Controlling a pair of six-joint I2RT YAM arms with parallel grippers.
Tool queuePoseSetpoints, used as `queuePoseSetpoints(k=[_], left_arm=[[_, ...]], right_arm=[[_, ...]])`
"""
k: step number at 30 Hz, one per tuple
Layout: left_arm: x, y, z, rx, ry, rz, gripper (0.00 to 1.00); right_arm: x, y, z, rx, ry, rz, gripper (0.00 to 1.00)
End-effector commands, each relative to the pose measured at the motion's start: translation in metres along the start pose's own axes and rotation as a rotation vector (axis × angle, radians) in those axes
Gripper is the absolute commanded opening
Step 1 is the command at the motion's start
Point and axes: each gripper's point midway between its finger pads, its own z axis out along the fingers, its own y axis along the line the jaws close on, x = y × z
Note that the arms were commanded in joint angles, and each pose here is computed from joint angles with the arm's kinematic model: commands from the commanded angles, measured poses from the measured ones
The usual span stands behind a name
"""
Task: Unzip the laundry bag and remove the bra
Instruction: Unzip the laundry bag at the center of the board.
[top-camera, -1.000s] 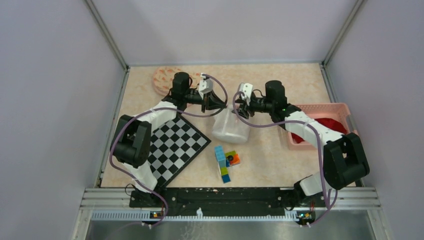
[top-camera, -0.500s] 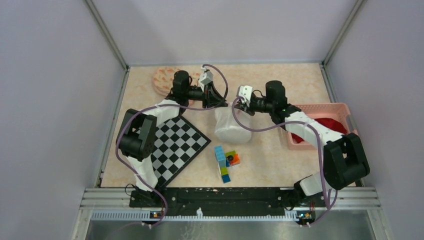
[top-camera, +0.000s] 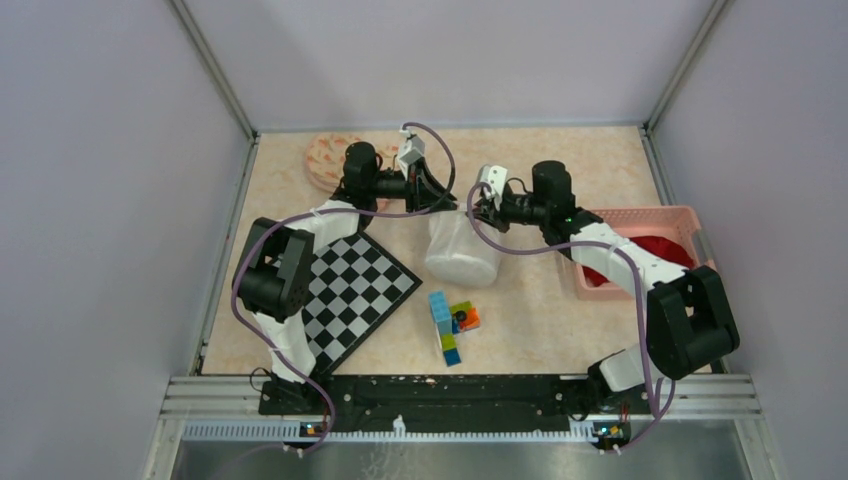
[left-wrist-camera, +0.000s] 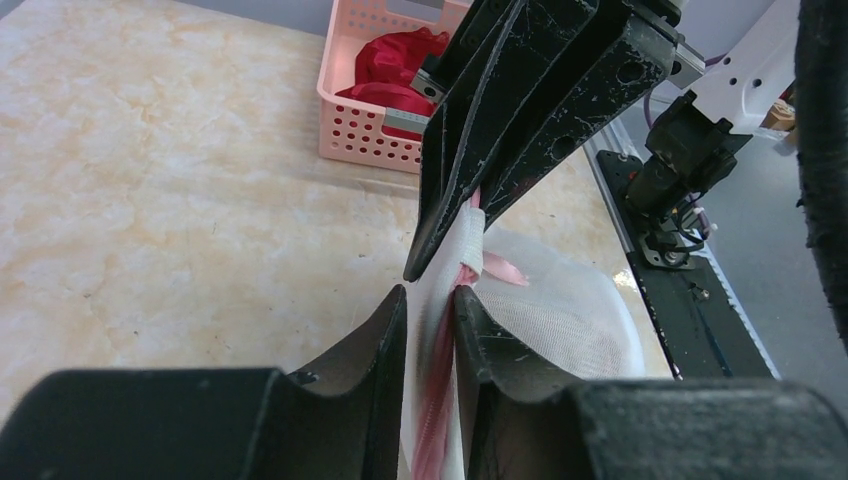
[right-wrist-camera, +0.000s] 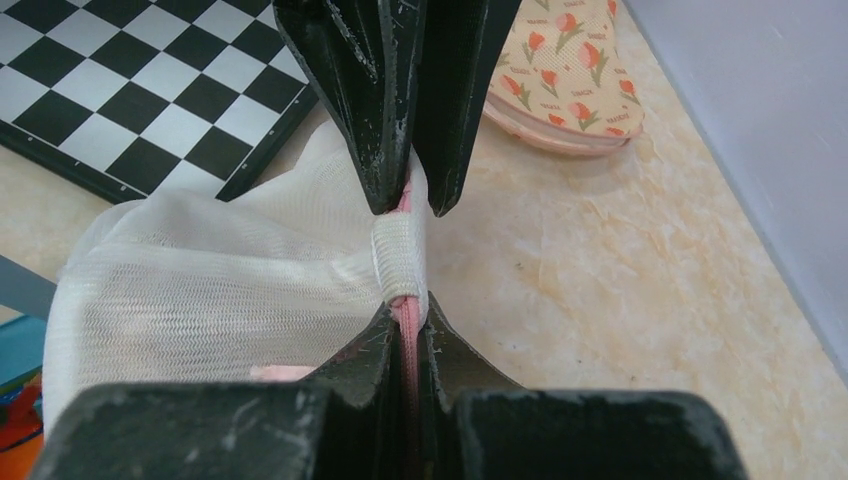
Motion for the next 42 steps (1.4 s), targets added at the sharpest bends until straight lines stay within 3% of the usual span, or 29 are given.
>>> queuePoseSetpoints(k=[1, 10, 29, 42], left_arm=[[-0.016, 0.003, 0.0, -0.03, -0.036, 0.044, 0.28], [-0.012, -0.003, 0.012, -0.02, -0.048, 0.01, 0.34], [-0.007, -0.009, 0.022, 0.012, -0.102, -0.088, 0.28], [0.005, 0.013, -0.001, -0.14, -0.067, -0.063, 0.34]], right_arm=[[-0.03, -0.005, 0.001, -0.021, -0.084, -0.015, 0.0], [-0.03, -0.007, 0.005, -0.025, -0.09, -0.009, 0.0], [-0.035, -0.006, 0.012, -0.044, -0.101, -0.02, 0.0], [-0.032, -0.015, 0.008, -0.02, -0.1, 0.052, 0.0]])
